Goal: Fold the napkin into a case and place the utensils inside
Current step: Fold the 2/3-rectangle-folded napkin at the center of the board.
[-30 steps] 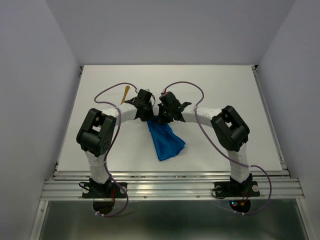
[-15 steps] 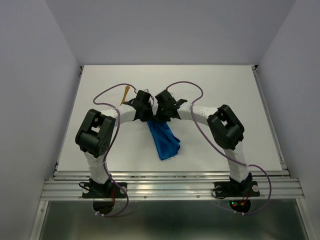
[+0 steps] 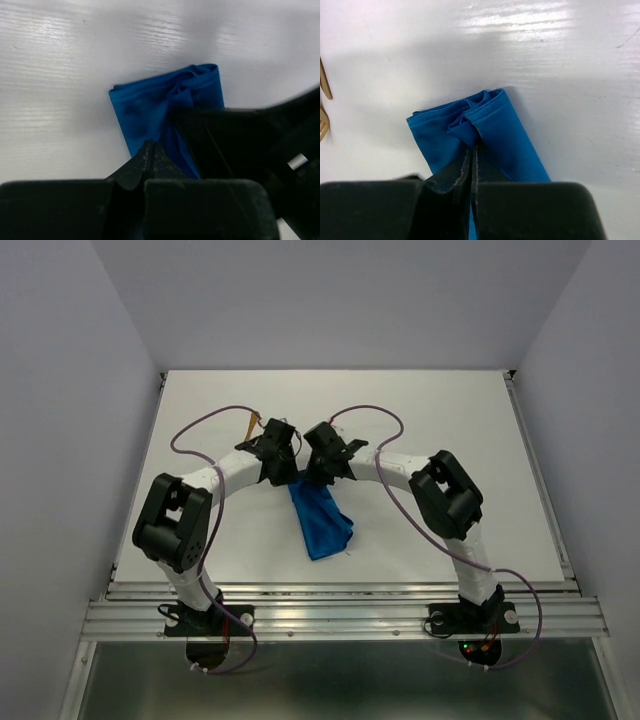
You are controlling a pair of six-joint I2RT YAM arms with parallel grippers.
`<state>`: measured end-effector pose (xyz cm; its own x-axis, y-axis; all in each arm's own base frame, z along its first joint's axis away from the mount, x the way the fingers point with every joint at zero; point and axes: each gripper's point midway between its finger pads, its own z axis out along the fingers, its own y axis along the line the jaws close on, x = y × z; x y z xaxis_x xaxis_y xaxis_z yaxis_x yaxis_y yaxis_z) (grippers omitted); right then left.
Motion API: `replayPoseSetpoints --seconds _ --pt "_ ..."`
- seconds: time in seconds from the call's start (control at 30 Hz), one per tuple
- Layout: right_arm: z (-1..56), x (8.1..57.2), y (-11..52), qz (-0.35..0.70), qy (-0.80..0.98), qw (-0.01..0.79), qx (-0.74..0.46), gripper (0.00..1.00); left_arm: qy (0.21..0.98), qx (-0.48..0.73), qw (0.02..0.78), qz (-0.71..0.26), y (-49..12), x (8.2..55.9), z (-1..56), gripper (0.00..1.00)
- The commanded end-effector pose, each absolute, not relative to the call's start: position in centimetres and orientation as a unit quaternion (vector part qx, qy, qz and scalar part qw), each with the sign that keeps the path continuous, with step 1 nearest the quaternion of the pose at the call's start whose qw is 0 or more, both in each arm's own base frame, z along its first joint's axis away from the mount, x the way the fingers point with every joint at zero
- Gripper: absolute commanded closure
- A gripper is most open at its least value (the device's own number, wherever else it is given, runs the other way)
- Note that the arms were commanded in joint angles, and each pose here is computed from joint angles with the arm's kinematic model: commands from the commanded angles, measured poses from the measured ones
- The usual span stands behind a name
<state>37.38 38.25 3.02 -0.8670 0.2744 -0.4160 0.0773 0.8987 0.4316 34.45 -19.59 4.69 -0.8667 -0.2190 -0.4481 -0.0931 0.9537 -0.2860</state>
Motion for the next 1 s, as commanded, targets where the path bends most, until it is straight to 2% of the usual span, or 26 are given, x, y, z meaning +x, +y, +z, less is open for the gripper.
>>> replayPoseSetpoints --seconds 0.0,0.27,0.57,0.97 --pt "-3.0 36.8 33.0 0.091 0.964 0.218 0.118 0.99 0.950 -0.079 0.262 -0.149 -19.5 33.7 7.4 1.00" --pt "-2.5 36.5 32.6 0.090 0.964 0.222 0.120 0.99 0.954 -0.091 0.243 -0.148 -19.0 32.8 4.5 1.00" --pt "0.3 37.2 32.9 0.107 0.956 0.244 0.119 0.99 0.959 -0.091 0.226 -0.141 -19.7 34.2 0.9 1.00" --pt "5.9 38.7 34.2 0.151 0.939 0.286 0.115 0.99 0.960 -0.080 0.223 -0.148 -19.9 33.9 0.9 1.00"
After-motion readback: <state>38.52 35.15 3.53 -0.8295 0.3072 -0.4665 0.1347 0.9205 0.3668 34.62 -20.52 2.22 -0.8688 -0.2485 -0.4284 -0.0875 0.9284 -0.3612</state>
